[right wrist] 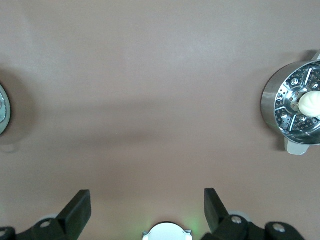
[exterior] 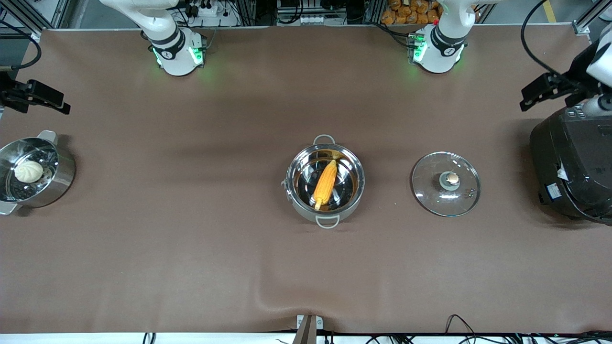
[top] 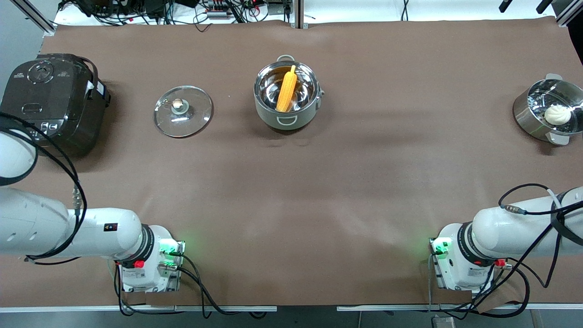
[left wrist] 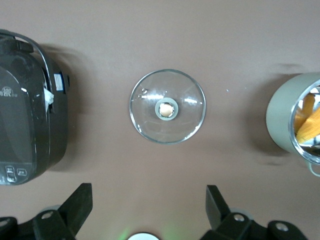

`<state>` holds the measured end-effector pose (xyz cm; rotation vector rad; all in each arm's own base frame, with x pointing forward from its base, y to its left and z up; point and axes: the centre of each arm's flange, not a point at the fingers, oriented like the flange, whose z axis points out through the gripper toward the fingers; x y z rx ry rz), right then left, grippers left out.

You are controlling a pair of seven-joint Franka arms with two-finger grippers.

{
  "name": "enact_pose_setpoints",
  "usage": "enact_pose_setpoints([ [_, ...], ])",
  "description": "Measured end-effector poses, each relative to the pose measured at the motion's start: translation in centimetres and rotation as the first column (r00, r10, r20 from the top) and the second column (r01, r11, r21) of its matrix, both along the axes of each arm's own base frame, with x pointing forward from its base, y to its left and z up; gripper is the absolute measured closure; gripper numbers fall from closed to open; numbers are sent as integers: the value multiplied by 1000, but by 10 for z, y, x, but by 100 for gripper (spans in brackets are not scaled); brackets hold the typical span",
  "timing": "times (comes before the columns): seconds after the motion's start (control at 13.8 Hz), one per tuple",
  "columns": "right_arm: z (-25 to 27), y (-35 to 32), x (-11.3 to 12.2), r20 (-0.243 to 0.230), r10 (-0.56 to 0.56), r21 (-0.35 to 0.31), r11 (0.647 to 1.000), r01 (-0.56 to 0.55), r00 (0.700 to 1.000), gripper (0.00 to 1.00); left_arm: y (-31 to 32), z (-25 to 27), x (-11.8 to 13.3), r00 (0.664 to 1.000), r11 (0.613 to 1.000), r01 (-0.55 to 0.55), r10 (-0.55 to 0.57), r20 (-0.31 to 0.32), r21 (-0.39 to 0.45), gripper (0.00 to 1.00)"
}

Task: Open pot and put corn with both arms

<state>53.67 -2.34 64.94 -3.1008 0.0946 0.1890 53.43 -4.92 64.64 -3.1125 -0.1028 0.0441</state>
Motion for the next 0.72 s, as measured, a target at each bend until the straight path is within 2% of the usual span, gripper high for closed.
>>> enact_pose_setpoints([
  [0.72, 0, 0, 0, -2, 2, -2, 1000, -2, 1000, 0, 0, -14, 5, 1000, 1000, 0, 0, -3, 1, 0],
])
